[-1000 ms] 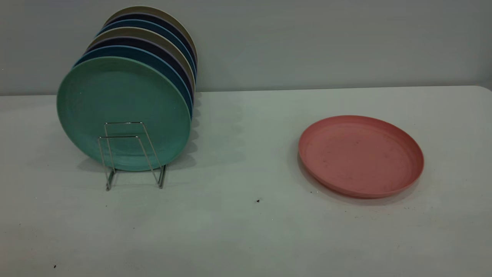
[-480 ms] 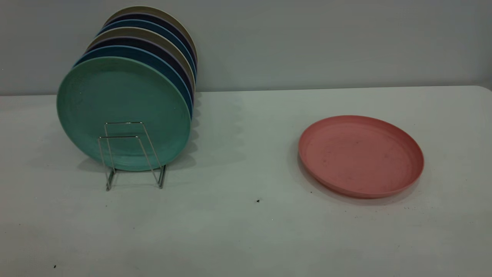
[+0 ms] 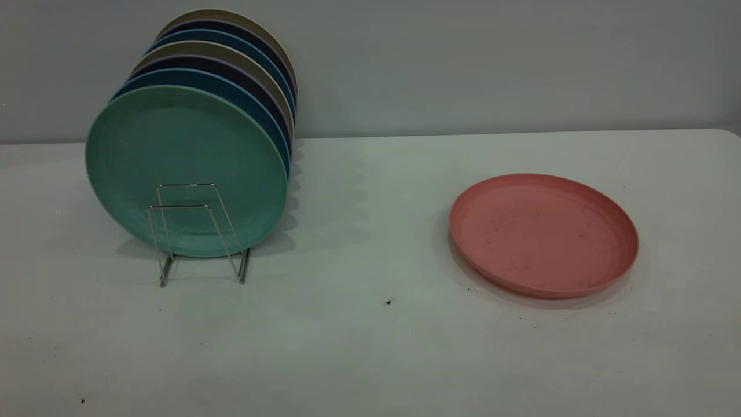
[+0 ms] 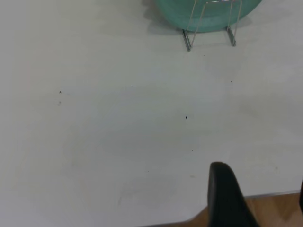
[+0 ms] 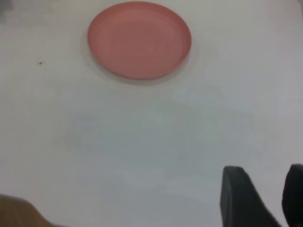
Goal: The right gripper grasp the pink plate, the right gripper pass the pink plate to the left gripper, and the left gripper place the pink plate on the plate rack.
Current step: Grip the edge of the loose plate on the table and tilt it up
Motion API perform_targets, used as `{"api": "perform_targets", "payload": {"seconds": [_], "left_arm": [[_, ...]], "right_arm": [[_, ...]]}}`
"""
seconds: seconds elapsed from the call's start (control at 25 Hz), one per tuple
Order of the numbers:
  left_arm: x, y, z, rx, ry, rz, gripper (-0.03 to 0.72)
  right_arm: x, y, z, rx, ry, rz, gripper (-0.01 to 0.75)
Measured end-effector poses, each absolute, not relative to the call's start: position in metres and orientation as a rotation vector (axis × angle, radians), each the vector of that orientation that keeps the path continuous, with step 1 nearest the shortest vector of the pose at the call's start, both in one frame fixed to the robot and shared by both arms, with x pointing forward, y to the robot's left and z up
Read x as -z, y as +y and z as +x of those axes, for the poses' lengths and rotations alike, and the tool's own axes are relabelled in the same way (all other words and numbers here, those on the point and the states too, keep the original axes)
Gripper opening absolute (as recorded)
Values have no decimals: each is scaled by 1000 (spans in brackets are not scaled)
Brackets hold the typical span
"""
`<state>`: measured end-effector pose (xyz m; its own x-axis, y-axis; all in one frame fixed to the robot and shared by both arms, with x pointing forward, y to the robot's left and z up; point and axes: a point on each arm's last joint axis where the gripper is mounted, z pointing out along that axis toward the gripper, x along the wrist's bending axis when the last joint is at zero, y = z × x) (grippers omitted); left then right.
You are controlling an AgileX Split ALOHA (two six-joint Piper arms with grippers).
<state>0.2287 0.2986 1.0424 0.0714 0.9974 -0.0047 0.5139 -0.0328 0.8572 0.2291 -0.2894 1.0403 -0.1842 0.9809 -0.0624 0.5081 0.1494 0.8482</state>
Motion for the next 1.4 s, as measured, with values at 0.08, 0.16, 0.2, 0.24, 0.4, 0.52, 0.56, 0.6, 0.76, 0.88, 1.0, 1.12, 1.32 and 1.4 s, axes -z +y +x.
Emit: {"api": "perform_targets", "payload": {"seconds": [0.08, 0.16, 0.2, 0.24, 0.4, 0.52, 0.56, 0.6, 0.76, 0.88, 1.0, 1.12, 1.32, 1.4], "left_arm": [[-1042, 299, 229, -861, 1530, 1639, 404], [-1042, 299, 229, -859, 1529, 1638, 404], [-1042, 299, 229, -859, 1529, 1638, 404], [-1042, 299, 229, -859, 1529, 1638, 404], [-1044, 298, 229, -867, 1516, 1626, 404], [-1055, 299, 233, -930, 1461, 1568, 404], [-1058, 299, 237, -940, 1449, 1553, 404], [-1061, 298, 243, -937, 1449, 1551, 404], [-1065, 293, 275, -820, 1501, 1591, 409], [-1066, 286, 303, -722, 1490, 1610, 432], [-1064, 277, 330, -615, 1461, 1633, 458], [-1055, 268, 355, -475, 1442, 1675, 472], [-1037, 255, 392, -277, 1420, 1724, 472], [-1035, 252, 406, -231, 1416, 1731, 472]], "right_arm": [[-1040, -289, 229, -932, 1782, 1427, 239], [-1040, -289, 229, -932, 1782, 1427, 239], [-1040, -289, 229, -932, 1782, 1427, 239], [-1040, -289, 229, -932, 1782, 1427, 239], [-1043, -290, 229, -941, 1765, 1407, 239], [-1053, -290, 234, -976, 1717, 1359, 240], [-1055, -289, 238, -985, 1709, 1355, 244], [-1058, -289, 243, -990, 1706, 1356, 252], [-1062, -286, 270, -988, 1767, 1422, 321], [-1063, -282, 295, -1008, 1811, 1459, 376], [-1060, -277, 323, -1029, 1868, 1499, 397], [-1053, -271, 348, -1060, 1945, 1521, 402], [-1040, -260, 387, -1125, 2081, 1552, 402], [-1036, -257, 406, -1137, 2131, 1579, 402]]}}
